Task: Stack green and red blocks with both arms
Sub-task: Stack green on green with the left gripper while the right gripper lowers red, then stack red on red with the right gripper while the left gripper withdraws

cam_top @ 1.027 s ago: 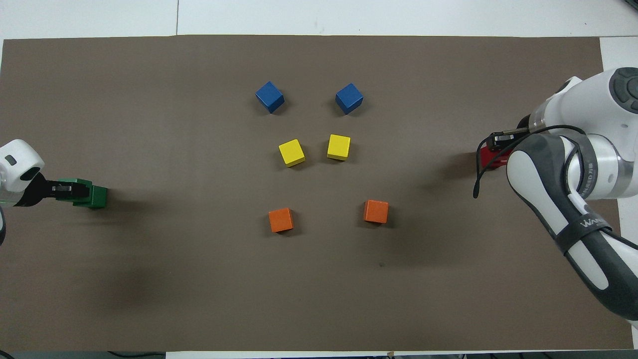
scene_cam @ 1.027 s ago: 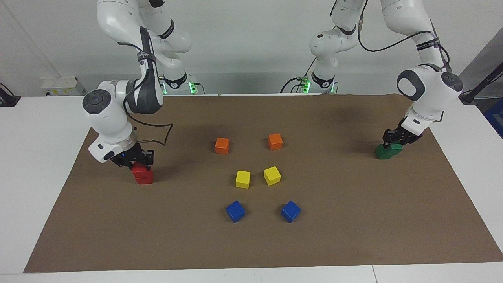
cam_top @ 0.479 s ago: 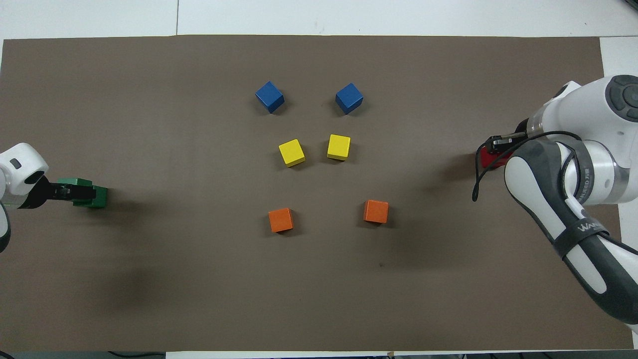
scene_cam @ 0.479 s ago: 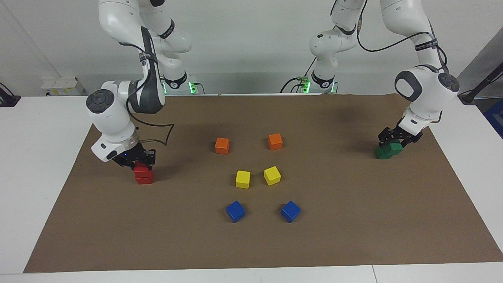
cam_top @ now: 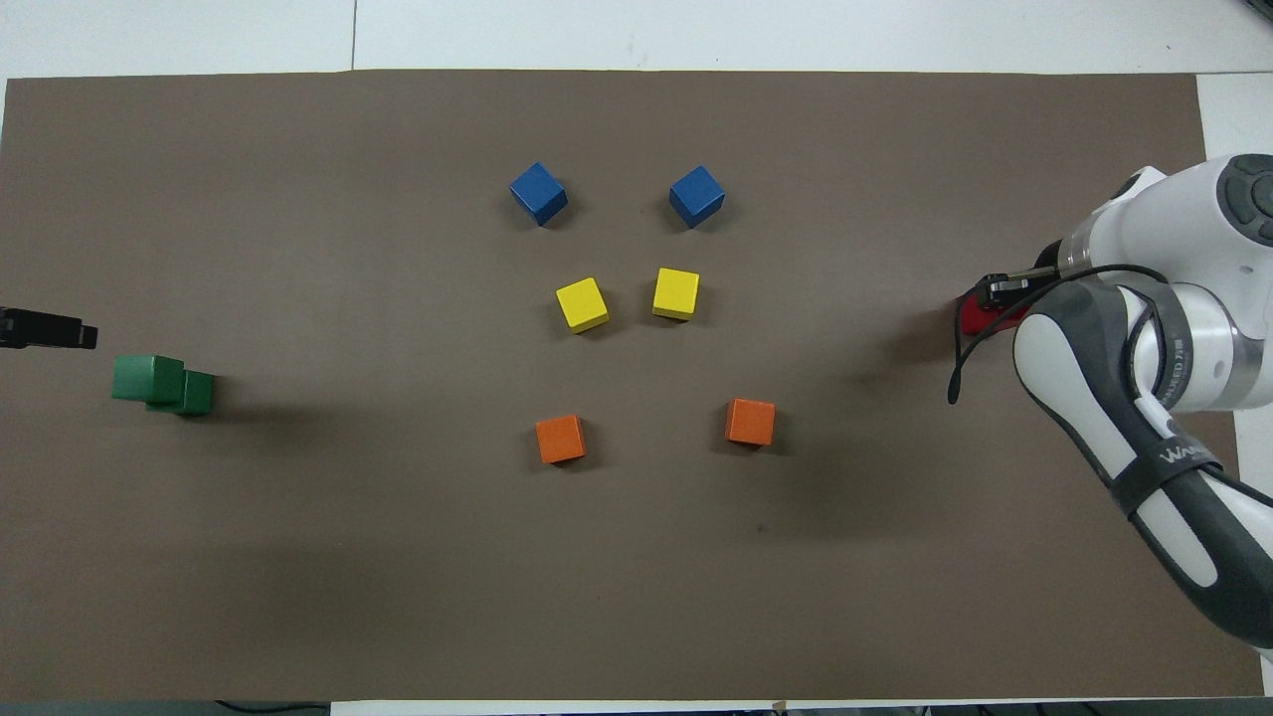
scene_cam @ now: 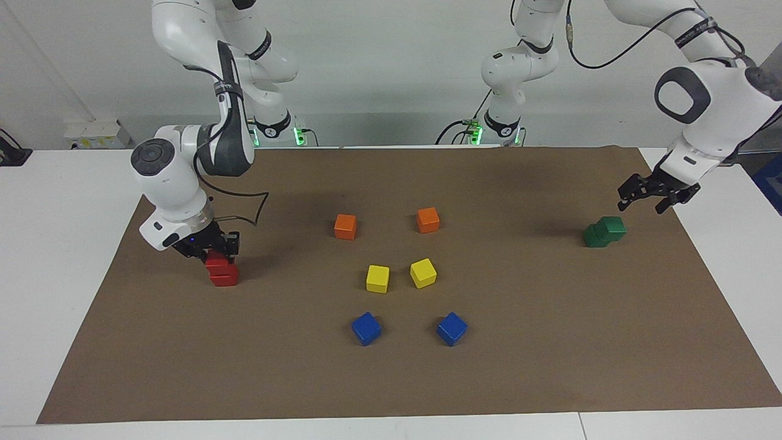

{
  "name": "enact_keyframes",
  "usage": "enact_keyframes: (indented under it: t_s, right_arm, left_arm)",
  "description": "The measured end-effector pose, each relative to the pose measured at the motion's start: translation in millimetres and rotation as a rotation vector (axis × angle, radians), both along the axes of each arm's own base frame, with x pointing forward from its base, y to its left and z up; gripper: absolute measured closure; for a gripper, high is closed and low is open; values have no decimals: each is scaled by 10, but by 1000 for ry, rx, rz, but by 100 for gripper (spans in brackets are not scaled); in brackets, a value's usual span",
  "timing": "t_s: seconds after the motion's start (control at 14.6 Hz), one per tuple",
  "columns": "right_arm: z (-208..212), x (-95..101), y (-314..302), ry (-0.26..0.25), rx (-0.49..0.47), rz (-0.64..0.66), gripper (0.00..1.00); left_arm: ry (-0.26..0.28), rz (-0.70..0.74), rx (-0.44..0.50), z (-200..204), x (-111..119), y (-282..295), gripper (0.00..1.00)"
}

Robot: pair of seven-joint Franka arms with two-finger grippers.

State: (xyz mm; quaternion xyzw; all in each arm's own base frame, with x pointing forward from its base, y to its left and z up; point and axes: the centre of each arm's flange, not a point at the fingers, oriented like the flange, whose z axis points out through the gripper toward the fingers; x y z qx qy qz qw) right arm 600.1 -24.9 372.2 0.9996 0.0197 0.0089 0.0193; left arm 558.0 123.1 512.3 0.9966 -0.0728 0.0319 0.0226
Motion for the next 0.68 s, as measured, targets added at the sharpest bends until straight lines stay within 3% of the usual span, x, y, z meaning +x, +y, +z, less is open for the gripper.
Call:
enact_keyframes:
  t_s: [0.41, 0.68]
  right_arm:
    - [-8, -6, -38, -11, 0, -6, 45]
    - [-5, -1, -38, -17, 0, -6, 45]
  left_arm:
    - [-27, 162, 25, 730, -19, -348, 0]
    - [-18, 176, 37, 897, 23, -858, 0]
